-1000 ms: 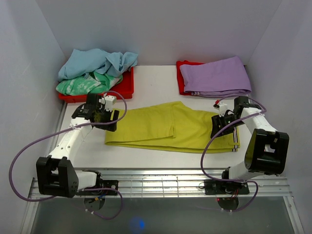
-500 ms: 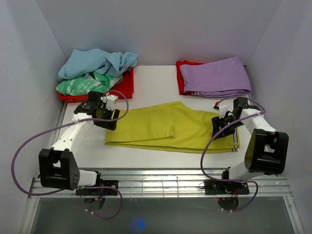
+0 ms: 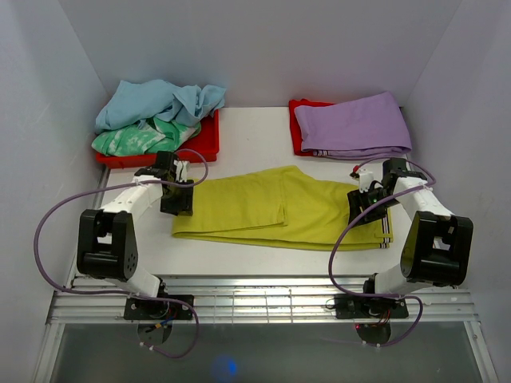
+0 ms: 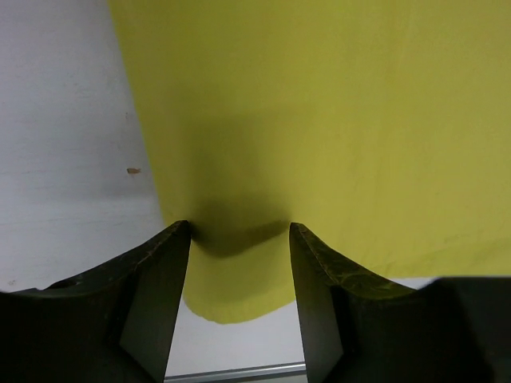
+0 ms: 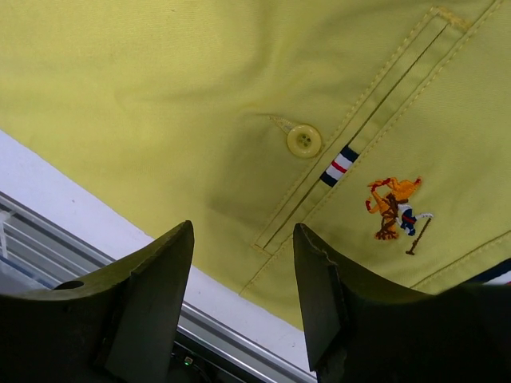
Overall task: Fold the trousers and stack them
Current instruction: Fold the trousers
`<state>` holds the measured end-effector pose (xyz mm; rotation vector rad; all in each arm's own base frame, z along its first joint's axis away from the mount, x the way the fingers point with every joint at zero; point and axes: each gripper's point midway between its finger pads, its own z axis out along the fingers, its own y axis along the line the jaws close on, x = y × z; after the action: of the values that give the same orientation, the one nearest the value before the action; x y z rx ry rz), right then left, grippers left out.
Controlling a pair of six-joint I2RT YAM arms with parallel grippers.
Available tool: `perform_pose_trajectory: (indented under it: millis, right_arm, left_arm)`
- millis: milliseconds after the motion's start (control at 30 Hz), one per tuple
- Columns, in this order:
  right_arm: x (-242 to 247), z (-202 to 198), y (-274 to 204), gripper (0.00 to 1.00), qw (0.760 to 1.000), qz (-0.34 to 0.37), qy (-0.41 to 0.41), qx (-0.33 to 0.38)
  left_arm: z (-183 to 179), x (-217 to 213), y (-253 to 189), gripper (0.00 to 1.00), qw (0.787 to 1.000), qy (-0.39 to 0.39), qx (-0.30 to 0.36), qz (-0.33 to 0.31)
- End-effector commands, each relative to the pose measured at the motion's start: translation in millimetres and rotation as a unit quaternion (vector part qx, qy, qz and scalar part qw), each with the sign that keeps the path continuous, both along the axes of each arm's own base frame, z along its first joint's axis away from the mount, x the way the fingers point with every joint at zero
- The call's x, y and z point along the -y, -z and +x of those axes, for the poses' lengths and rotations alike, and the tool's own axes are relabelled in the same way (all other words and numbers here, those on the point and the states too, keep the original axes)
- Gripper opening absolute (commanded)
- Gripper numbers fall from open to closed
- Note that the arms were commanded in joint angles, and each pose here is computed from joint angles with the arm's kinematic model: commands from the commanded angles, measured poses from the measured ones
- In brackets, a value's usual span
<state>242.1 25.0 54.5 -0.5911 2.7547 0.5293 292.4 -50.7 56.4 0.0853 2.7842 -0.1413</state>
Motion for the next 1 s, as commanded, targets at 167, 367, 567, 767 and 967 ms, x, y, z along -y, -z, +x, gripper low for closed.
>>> perform_pose_trajectory:
  millis: [167,367,567,767,967]
  right_arm:
    - [2,4,-9,0.59,1.0,-0.005,0.002,0.012]
    - [8,-3,6,0.58,1.0,-0.024,0.002,0.0]
    - [19,-5,16,0.57,0.999,-0.053,0.003,-0.007]
    - [38,-8,31,0.45,0.994,-0.105,0.01,-0.039]
    - [48,-13,42,0.43,0.989,-0.134,0.016,-0.064]
  left_arm:
    - [19,-2,12,0.47,1.0,-0.022,0.003,0.008]
    - [21,-4,12,0.17,1.0,-0.022,0.005,0.015]
    - [20,-6,8,0.0,1.0,-0.016,0.009,0.02]
    - [16,-25,-1,0.0,0.999,-0.018,0.018,0.027]
    - [14,-49,-6,0.0,1.0,0.017,0.023,-0.003]
